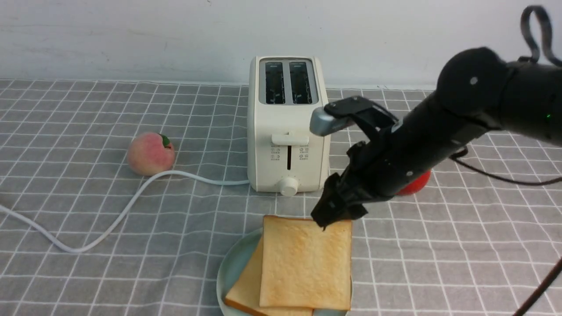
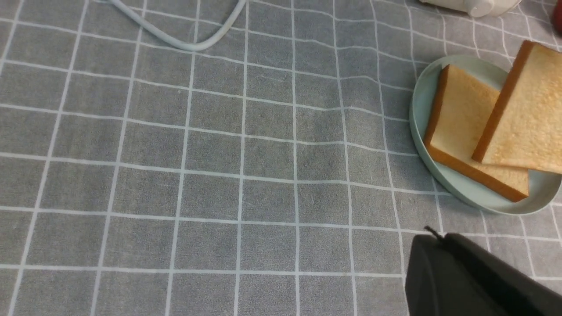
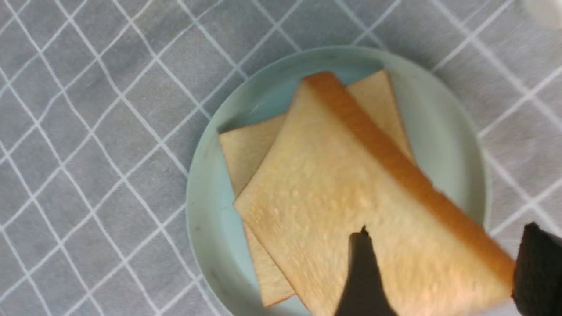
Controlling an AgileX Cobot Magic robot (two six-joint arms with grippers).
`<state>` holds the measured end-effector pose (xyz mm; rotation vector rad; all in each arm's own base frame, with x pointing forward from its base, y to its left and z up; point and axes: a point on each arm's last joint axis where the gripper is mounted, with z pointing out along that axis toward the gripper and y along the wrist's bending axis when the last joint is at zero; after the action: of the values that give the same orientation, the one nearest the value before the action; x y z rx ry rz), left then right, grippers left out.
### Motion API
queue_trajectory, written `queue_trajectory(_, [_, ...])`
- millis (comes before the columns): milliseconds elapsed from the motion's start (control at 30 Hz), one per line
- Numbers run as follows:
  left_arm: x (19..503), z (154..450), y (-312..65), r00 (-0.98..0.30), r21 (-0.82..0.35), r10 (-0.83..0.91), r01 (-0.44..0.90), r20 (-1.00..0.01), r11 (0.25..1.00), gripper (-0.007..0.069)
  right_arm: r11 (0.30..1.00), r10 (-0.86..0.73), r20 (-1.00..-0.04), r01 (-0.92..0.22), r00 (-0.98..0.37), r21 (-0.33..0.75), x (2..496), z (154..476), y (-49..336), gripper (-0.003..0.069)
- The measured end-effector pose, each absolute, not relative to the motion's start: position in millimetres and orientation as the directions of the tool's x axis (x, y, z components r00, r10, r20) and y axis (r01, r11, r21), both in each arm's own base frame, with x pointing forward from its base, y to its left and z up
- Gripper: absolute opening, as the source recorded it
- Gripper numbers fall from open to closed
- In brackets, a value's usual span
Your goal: Take toasted bread from bread machine on grey coffee table place on plate.
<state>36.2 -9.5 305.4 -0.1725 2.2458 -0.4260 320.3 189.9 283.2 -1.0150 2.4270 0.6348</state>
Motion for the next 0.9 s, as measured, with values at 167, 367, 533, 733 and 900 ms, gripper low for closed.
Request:
queue_trajectory(167, [36.8, 305.6, -7.7, -0.643, -0.34, -0.253, 0.012, -0.723, 0.94, -0.0014, 0.709, -0.505, -0.579, -0.69, -0.64, 0.144, 301.5, 344.2, 169.7, 0.0294])
queue_trajectory(367, [39.1, 307.9, -5.7, -0.611, -0.318, -0.244, 0.013, -0.753, 0.948, -0.0014, 0.852, -0.345, -0.68, -0.52, -0.647, 0.062, 243.1, 425.4, 124.6, -0.0008])
queue_trajectory(533, [42.8, 314.1, -7.5, -0.552, -0.339, -0.258, 0.047, -0.793, 0.94, -0.0014, 0.941, -0.163, -0.811, -0.335, -0.561, 0.042, 177.8, 472.0, 77.2, -0.001])
queue_trajectory(733, [46.8, 322.7, -9.8, -0.473, -0.363, -0.279, 0.093, -0.836, 0.927, -0.0014, 0.976, 0.049, -0.931, -0.182, -0.362, 0.121, 83.6, 460.8, 19.6, 0.0017])
queue_trajectory(900, [48.7, 327.8, -11.0, -0.426, -0.375, -0.293, 0.12, -0.856, 0.919, -0.0014, 0.962, 0.164, -0.984, -0.21, -0.068, 0.174, 26.6, 410.0, -8.8, 0.0025])
